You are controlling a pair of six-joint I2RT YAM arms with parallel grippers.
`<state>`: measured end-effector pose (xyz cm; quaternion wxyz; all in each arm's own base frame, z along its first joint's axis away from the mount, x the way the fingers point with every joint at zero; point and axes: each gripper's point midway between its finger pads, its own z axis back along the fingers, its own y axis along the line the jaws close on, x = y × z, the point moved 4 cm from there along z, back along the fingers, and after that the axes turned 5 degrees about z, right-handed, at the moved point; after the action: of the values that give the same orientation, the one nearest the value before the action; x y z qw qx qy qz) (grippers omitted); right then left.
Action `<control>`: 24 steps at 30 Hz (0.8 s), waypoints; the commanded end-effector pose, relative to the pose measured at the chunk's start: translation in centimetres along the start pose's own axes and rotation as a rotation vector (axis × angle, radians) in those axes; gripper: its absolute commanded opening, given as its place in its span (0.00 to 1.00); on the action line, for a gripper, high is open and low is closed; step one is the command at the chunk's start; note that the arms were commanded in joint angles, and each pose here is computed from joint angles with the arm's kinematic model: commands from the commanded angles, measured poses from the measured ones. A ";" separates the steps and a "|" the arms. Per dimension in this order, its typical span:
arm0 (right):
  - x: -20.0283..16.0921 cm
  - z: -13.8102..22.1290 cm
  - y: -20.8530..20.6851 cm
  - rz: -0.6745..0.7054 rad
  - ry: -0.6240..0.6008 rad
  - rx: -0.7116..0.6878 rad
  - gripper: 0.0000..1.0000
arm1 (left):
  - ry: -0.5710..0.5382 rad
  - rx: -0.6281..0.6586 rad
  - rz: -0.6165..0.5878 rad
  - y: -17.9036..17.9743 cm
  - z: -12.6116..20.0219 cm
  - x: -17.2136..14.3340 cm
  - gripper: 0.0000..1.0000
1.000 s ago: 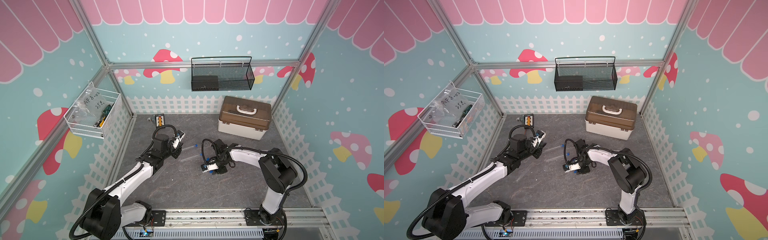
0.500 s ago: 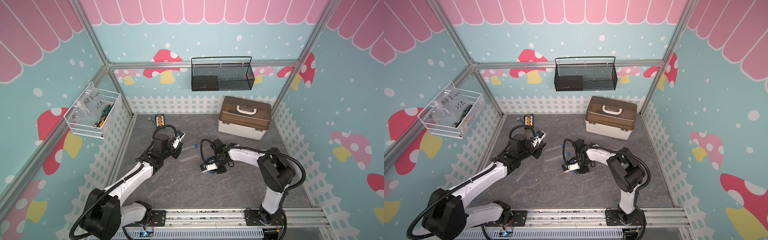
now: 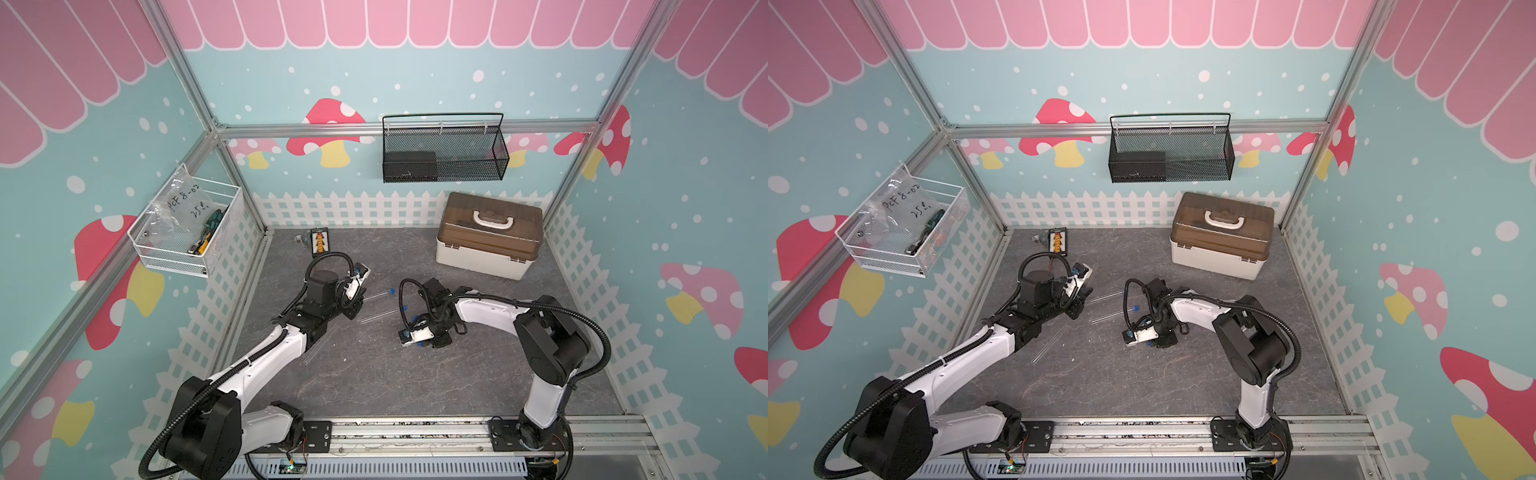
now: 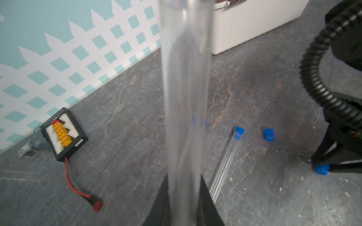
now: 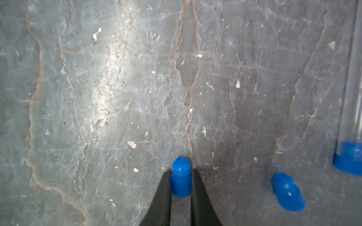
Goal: Insert stoppers into test tubes
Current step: Pick up the stopper from the center of the board.
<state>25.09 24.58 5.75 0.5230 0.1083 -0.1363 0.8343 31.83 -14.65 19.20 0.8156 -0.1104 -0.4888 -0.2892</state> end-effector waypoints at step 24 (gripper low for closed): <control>3.0 12.0 7.1 -0.437 -0.174 -0.194 0.07 | -0.096 -0.114 -0.806 -8.6 0.6 -1.6 0.00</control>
<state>19.43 20.52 17.00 0.6470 0.1194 -0.2621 0.7060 26.30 -20.31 18.00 0.6498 -0.0044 -0.5133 -0.5605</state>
